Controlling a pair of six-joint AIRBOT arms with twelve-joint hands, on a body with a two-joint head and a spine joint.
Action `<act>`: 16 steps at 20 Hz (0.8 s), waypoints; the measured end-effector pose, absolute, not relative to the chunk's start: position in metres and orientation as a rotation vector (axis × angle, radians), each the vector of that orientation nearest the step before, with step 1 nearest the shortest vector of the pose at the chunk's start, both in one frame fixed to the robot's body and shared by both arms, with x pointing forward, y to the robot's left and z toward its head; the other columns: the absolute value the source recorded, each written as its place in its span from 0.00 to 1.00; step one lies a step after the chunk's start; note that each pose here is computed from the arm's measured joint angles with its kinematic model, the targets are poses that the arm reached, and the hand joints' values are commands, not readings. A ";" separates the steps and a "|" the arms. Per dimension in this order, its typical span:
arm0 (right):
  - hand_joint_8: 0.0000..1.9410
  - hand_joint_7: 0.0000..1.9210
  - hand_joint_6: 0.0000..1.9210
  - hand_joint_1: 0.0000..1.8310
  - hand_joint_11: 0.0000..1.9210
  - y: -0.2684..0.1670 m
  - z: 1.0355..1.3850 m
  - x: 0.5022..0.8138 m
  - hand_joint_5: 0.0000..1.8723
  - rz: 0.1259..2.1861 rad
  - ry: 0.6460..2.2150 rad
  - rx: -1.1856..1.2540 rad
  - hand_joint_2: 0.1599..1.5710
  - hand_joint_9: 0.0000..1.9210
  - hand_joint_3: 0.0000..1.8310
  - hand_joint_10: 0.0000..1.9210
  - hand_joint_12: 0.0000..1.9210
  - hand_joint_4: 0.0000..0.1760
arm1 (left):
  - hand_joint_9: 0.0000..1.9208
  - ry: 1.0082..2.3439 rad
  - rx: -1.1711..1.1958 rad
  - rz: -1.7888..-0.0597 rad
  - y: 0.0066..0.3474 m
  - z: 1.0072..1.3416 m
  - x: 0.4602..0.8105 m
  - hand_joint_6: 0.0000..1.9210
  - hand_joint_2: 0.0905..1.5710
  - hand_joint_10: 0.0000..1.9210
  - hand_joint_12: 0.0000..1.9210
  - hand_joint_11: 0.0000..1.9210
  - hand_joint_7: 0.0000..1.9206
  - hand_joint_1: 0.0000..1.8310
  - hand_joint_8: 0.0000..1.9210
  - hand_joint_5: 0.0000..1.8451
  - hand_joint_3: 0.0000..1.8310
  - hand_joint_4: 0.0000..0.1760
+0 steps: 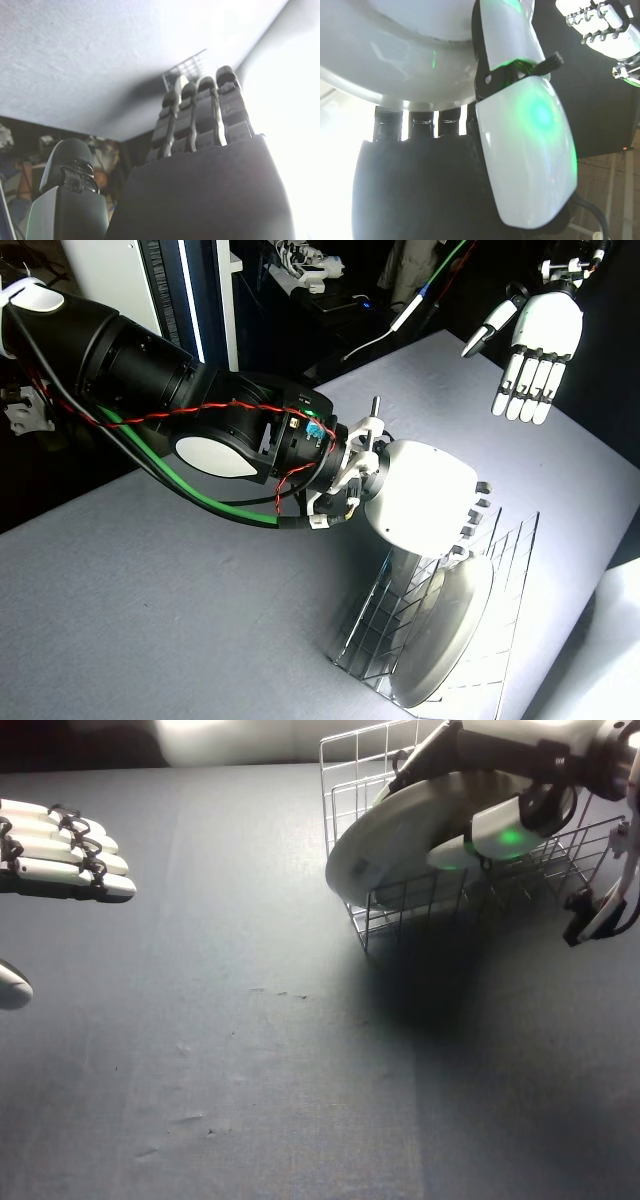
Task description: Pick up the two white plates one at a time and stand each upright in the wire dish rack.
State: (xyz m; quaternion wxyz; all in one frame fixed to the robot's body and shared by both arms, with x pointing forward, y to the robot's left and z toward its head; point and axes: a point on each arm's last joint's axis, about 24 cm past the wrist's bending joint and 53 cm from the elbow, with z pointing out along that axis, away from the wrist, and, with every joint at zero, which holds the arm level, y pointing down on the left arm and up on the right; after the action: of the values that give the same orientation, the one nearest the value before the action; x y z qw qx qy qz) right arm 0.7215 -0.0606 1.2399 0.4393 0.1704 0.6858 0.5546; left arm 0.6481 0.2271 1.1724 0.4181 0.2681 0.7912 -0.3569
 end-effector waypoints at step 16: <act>0.00 0.25 0.00 0.61 0.00 -0.050 1.293 0.707 0.29 1.419 1.547 0.267 0.66 0.22 0.00 0.00 0.59 0.00 | 0.00 1.985 0.679 -0.902 0.224 1.172 0.646 0.00 0.72 0.00 0.00 0.00 0.00 0.00 0.00 0.01 0.00 0.00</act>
State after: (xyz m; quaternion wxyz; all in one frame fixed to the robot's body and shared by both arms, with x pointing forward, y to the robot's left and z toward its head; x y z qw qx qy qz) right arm 0.7074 -0.0504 1.2925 0.4904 0.1101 0.6370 0.5844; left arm 0.6464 0.2241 1.1719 0.4163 0.2703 0.7904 -0.3591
